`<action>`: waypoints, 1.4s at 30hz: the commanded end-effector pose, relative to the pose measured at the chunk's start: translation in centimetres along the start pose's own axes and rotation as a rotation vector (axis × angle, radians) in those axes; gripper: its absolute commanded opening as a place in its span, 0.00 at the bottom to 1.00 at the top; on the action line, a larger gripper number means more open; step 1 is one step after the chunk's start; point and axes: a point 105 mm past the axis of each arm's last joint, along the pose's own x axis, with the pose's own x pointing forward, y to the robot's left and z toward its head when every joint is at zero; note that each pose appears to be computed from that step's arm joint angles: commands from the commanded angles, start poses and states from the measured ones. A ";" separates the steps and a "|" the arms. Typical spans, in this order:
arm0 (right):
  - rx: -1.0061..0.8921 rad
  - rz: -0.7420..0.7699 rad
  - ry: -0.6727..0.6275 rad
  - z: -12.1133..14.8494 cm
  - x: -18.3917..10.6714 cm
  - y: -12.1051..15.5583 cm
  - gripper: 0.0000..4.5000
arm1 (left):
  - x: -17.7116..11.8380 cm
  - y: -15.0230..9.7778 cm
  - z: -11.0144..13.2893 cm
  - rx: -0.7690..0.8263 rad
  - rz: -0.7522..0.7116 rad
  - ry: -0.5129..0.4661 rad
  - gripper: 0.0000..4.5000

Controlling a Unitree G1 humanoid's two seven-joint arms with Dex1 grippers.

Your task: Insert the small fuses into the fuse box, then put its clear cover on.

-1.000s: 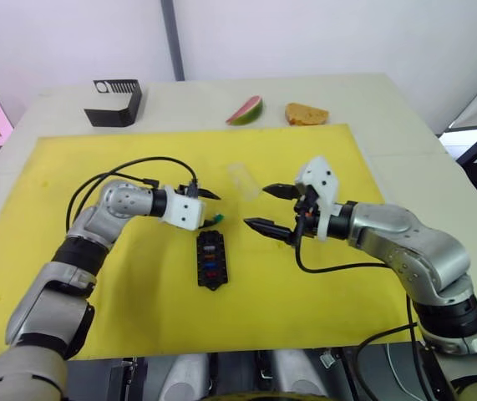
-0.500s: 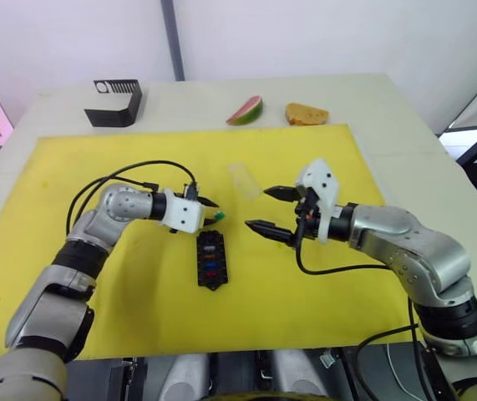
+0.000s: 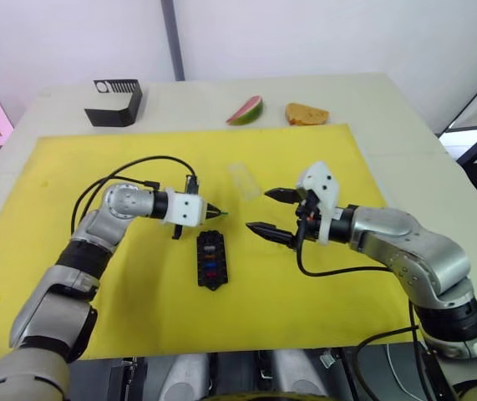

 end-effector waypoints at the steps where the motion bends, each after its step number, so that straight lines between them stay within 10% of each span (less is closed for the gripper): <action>1: -0.049 0.011 -0.045 1.3 -0.4 0.6 1.00 | -2.1 1.3 0.6 -0.150 0.040 -0.048 0.01; 8: -0.039 0.032 -0.042 1.2 -0.4 1.1 1.00 | -6.9 0.4 0.7 -0.802 -0.020 -0.091 0.01; 15: -0.034 0.060 -0.038 1.1 -0.2 1.1 1.00 | -7.0 -0.4 0.5 -0.510 0.005 -0.012 0.01; 20: -0.036 0.066 -0.038 1.2 -0.1 1.2 1.00 | -3.9 0.5 1.0 -0.211 0.074 0.026 0.49; 42: -0.019 0.005 -0.037 0.9 -0.9 1.0 1.00 | 1.0 0.4 0.1 0.158 0.014 0.042 0.49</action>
